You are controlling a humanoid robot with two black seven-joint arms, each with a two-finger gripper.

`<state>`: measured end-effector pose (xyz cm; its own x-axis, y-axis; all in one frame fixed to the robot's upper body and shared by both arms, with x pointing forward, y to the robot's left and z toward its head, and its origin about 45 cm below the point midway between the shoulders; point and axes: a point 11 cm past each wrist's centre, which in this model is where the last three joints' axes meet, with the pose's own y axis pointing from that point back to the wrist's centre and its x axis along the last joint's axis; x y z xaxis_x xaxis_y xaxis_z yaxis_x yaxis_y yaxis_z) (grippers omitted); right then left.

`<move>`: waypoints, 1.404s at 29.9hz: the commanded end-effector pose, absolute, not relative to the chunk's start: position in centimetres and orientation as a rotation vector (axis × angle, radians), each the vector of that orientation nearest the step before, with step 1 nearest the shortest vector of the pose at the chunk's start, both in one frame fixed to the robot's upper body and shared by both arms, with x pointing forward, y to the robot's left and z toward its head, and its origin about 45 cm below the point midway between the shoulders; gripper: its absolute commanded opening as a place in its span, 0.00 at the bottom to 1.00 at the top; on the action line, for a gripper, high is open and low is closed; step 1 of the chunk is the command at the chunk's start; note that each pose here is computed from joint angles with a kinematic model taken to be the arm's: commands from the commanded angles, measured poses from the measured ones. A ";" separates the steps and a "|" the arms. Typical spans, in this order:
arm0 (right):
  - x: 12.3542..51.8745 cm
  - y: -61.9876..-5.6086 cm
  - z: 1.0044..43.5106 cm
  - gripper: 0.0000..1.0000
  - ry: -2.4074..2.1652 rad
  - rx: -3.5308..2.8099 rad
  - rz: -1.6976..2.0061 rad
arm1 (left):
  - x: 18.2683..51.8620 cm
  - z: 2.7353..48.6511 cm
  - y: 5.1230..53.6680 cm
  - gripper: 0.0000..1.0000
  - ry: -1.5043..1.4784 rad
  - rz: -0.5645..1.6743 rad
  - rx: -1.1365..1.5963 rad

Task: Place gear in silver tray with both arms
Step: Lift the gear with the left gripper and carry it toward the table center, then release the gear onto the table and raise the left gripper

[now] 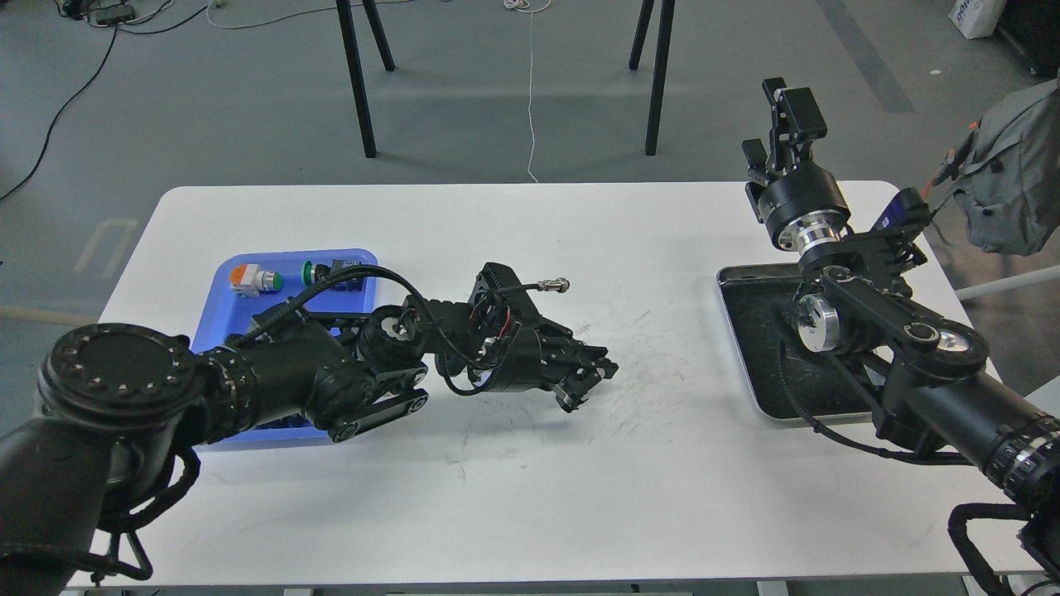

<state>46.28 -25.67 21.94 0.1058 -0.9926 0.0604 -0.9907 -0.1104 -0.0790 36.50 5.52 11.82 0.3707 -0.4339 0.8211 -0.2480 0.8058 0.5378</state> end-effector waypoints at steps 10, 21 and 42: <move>46.2 -25.7 21.7 0.94 2.084 -2.329 -0.148 | 36.0 11.6 5.3 0.13 -1.191 -0.125 0.647; 46.1 -25.7 21.6 0.94 2.086 -2.333 -0.148 | 35.7 11.7 4.9 0.25 -1.176 -0.119 0.631; 46.1 -25.8 21.5 0.94 2.084 -2.342 -0.148 | 36.9 13.7 4.0 0.46 -1.080 0.016 0.577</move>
